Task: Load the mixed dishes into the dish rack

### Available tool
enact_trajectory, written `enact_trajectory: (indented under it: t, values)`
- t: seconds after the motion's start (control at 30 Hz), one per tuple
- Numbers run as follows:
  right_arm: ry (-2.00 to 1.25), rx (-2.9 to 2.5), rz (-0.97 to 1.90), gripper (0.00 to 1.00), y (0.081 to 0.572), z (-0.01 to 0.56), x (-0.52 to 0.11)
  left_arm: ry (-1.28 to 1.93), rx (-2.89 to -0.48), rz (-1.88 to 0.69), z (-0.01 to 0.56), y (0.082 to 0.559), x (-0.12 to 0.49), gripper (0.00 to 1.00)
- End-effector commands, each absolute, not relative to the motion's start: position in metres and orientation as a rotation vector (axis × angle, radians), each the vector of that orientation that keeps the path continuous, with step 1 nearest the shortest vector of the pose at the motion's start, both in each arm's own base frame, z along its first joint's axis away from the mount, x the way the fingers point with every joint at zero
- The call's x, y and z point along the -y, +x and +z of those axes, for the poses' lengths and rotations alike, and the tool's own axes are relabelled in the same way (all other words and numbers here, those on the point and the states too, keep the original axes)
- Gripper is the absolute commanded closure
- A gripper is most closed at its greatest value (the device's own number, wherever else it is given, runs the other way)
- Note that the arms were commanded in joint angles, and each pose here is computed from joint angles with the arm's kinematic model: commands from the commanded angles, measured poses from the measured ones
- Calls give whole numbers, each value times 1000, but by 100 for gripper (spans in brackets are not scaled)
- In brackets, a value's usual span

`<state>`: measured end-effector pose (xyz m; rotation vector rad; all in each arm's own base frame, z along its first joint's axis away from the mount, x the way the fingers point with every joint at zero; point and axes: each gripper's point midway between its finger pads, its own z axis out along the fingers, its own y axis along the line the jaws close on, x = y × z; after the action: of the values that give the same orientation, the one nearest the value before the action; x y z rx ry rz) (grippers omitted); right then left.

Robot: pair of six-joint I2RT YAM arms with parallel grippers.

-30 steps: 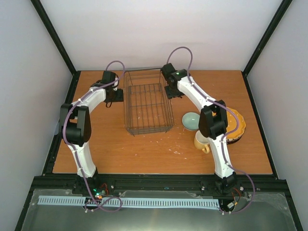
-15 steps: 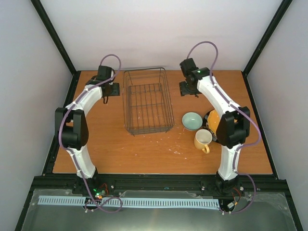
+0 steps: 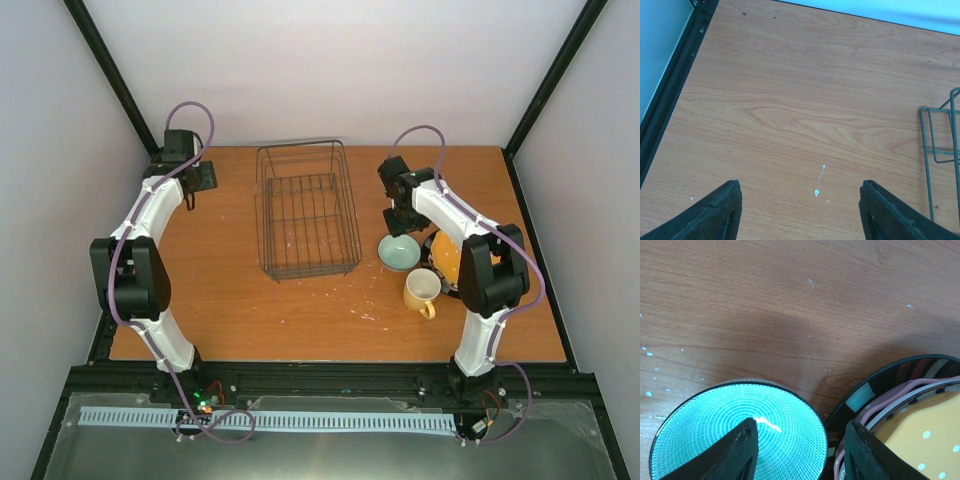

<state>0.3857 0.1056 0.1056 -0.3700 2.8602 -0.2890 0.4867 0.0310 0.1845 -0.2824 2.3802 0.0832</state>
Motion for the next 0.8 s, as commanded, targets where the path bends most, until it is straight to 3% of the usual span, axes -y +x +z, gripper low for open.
enact_trajectory:
  t: [0.0, 0.6, 0.77]
  values:
    - [-388, -2854, -290, 53, 388, 101, -100, -250, -2334, 83, 202, 489, -32, 35]
    - [-363, -2989, -74, 55, 390, 46, -100, -261, -2335, 89, 194, 488, -42, 38]
    - [-384, -3025, -34, 65, 386, 34, -105, -250, -2343, 92, 191, 491, -42, 38]
